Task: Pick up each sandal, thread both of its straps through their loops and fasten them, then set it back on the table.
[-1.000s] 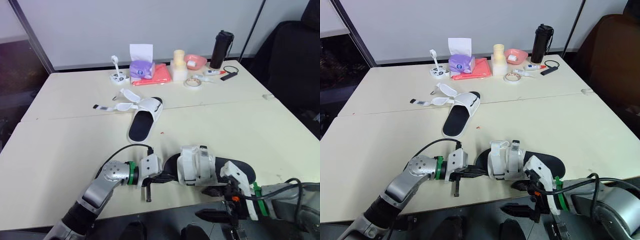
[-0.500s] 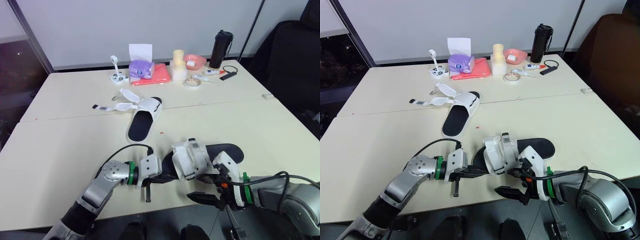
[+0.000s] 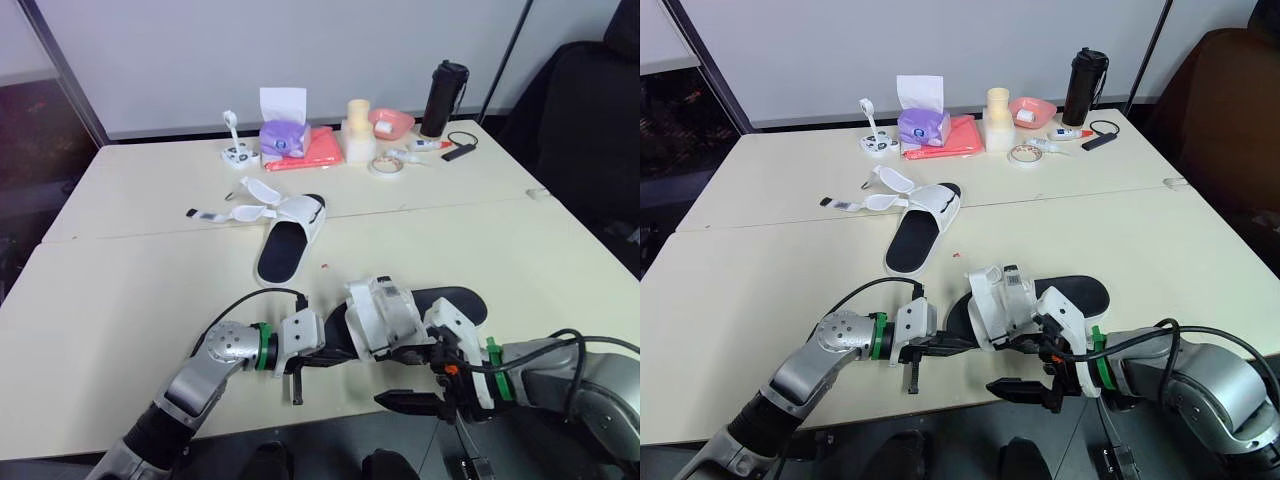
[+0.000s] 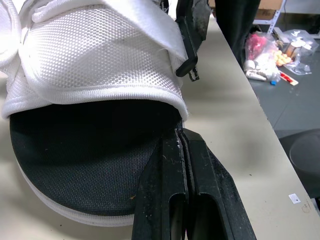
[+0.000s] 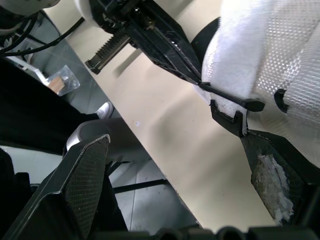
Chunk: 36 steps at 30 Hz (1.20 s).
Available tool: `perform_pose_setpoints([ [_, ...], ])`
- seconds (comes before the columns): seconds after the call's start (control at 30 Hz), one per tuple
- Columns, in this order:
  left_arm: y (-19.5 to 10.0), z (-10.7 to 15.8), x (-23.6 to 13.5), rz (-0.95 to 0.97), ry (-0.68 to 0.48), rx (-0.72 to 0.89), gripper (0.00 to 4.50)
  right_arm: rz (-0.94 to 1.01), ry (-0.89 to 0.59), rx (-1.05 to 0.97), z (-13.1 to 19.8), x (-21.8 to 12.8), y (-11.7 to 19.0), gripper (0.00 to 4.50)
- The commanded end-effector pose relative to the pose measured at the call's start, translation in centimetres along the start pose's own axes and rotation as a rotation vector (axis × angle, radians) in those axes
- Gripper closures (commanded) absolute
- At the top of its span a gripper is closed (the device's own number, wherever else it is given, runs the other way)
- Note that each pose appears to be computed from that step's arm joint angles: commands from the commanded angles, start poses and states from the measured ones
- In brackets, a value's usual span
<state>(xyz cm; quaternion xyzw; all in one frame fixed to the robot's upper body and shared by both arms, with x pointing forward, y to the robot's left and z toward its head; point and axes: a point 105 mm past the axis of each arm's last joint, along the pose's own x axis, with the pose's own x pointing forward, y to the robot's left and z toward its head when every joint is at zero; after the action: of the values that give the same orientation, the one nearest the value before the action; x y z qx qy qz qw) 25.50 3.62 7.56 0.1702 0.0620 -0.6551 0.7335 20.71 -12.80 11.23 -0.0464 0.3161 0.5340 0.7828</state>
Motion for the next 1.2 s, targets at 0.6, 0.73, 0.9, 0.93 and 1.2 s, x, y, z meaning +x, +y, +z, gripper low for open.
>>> perform_pose_setpoints([
  [0.6, -0.4, -1.8, 0.0, -0.010, 0.069, -0.038, 4.50, 0.012, 0.005, 0.007, -0.3, 1.0, -0.8, 4.45],
  [0.73, -0.4, -1.8, 0.1, -0.011, 0.068, -0.036, 4.50, 0.013, 0.021, 0.025, -0.9, 1.0, -0.8, 4.45],
  [0.9, -0.4, -1.8, 0.0, -0.012, 0.068, -0.035, 4.50, -0.033, 0.029, 0.070, -1.7, 0.3, -1.9, 2.63],
  [0.93, -0.3, -1.8, 0.0, -0.012, 0.068, -0.035, 4.50, -0.048, 0.022, 0.081, -1.6, 0.2, -2.4, 2.15],
  [1.2, -0.4, -1.9, 0.0, -0.013, 0.068, -0.033, 4.50, -0.035, -0.054, 0.095, 0.3, -0.9, -2.6, 1.15],
])
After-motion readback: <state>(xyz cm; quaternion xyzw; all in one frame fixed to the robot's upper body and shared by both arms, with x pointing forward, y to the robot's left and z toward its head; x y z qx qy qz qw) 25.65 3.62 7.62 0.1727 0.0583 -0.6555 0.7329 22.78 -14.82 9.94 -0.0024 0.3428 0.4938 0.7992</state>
